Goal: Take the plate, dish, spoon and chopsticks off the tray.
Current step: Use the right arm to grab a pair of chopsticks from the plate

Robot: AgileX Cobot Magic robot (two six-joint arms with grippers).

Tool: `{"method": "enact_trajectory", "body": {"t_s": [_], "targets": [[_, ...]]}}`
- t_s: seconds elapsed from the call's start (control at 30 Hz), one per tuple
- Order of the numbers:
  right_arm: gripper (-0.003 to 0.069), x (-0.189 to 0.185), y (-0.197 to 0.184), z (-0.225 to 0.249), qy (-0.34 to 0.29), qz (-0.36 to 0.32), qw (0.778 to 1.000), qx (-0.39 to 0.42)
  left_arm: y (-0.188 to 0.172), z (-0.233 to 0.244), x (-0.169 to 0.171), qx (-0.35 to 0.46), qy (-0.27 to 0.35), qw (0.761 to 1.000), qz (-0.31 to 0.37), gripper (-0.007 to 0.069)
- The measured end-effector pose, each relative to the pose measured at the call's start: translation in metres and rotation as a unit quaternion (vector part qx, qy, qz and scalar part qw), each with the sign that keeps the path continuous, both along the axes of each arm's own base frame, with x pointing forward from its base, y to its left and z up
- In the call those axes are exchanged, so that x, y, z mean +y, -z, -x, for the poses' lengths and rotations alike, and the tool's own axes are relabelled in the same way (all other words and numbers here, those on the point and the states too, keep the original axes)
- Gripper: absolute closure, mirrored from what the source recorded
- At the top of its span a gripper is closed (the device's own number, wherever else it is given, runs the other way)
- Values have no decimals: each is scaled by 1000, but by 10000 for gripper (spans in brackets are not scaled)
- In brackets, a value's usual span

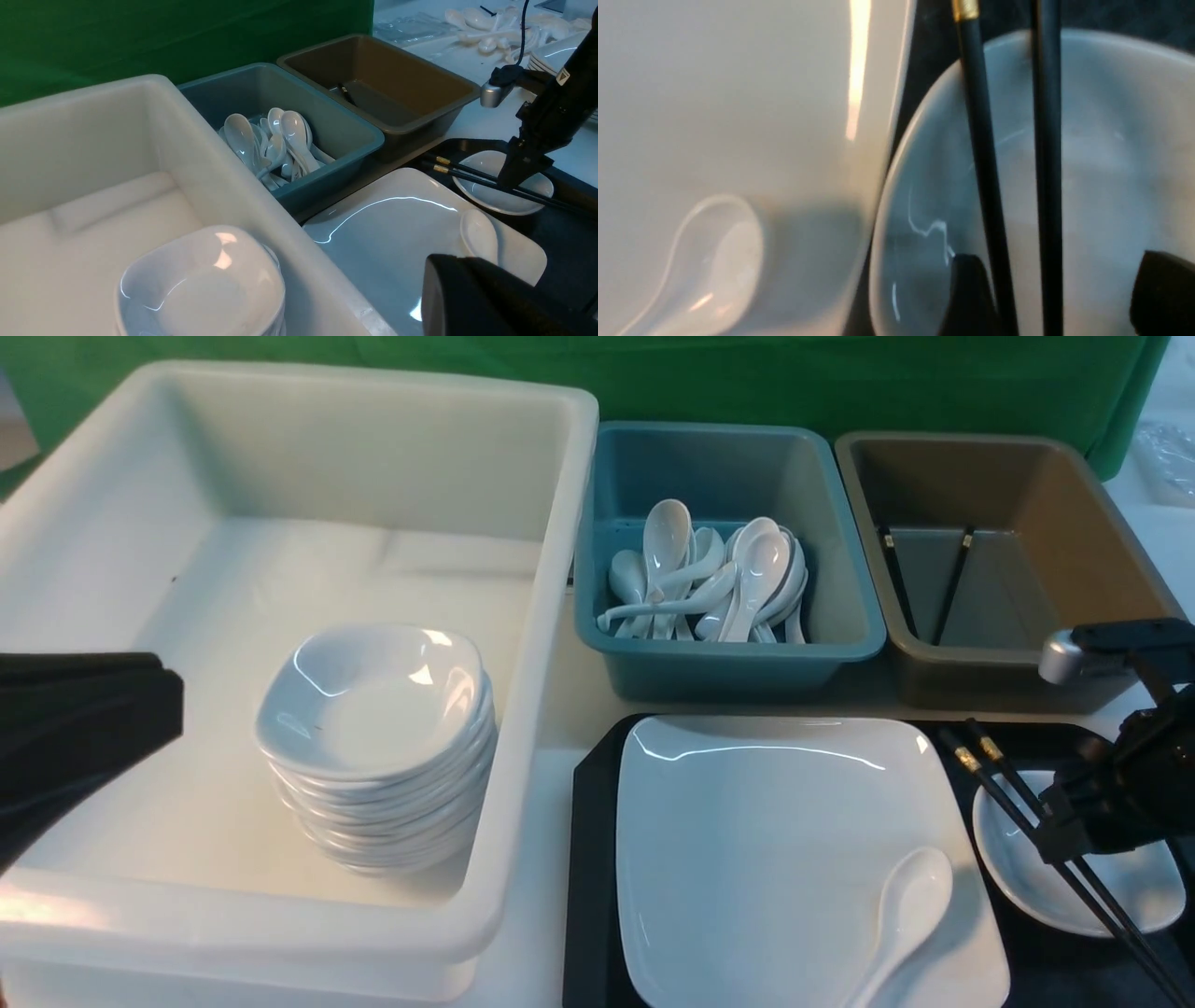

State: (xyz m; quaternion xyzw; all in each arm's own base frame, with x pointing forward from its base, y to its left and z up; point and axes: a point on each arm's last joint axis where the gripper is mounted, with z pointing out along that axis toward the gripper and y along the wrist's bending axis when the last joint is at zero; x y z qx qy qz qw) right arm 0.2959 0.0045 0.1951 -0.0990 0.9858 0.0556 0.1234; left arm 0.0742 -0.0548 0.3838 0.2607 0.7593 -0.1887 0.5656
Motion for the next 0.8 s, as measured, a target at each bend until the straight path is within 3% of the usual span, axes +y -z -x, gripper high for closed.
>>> {"method": "enact_trajectory", "body": {"t_s": [0.33, 0.43, 0.63, 0.8], "targets": [[209, -1, 31, -10, 4, 0, 999, 32, 0, 0, 0, -2, 2, 1000, -4, 605], [257, -1, 31, -11, 5, 1, 1000, 28, 0, 0, 0, -1, 3, 1000, -3, 605], [529, 0, 33, -10, -25, 5, 999, 33, 1, 0, 0, 1, 4, 1000, -2, 605], [540, 4, 16, -1, -61, 7, 998, 31, 1, 0, -1, 1, 4, 1000, -3, 605]]}}
